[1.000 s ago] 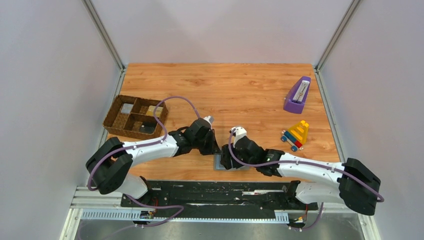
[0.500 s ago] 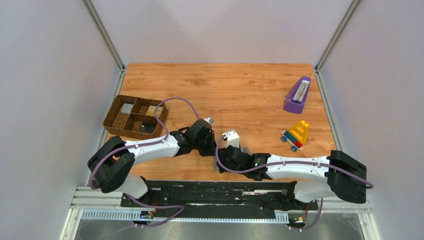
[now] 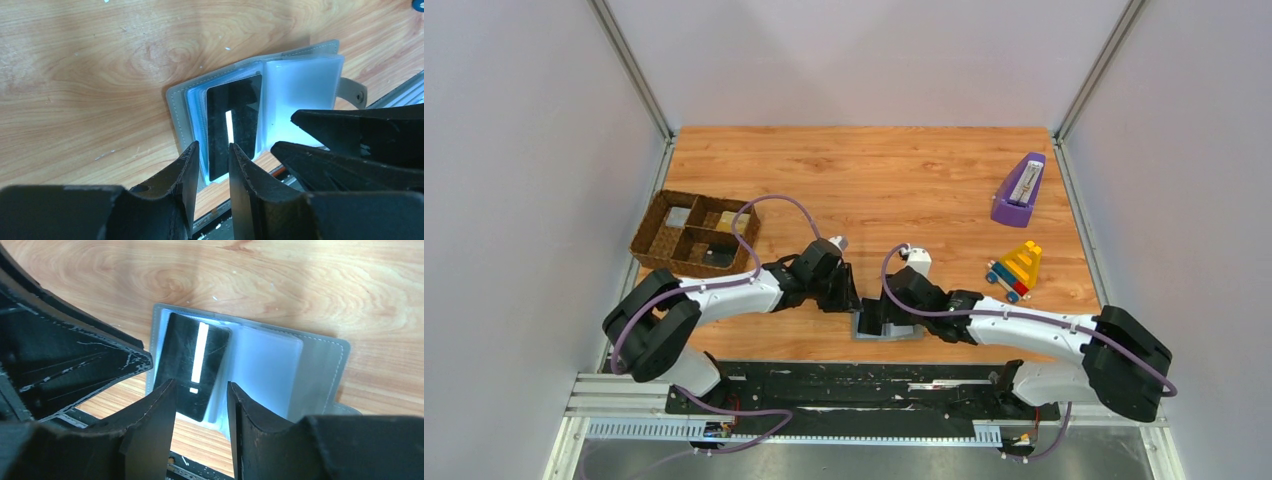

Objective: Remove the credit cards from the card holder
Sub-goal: Remove the credit card from the card holder.

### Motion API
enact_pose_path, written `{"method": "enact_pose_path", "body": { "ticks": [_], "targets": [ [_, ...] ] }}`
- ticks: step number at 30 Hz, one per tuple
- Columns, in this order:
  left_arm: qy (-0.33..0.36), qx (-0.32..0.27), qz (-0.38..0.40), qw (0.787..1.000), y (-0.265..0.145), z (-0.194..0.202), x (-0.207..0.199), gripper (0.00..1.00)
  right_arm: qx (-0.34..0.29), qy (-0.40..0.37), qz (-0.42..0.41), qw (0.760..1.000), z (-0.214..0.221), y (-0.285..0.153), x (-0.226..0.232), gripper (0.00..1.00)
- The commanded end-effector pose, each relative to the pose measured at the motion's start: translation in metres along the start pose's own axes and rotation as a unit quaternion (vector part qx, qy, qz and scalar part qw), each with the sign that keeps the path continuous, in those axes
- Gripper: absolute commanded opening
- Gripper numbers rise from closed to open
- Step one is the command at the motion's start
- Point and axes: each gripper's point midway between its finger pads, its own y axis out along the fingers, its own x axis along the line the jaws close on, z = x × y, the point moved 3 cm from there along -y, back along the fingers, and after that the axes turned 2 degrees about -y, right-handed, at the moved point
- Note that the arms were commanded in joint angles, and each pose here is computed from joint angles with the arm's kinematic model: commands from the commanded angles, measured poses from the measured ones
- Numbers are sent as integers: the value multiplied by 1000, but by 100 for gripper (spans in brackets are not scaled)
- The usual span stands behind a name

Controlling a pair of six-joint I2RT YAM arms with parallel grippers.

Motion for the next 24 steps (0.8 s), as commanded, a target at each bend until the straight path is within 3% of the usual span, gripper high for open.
{"method": "enact_pose_path", "body": {
  "ticks": [1, 24],
  "targets": [
    [20, -2, 23, 1000, 5, -1, -2, 38, 11, 37, -24, 999, -2, 0, 2, 42],
    [18, 21, 55, 998, 20, 8, -2, 37, 41, 58, -68, 995, 16, 20, -2, 27]
  ]
}}
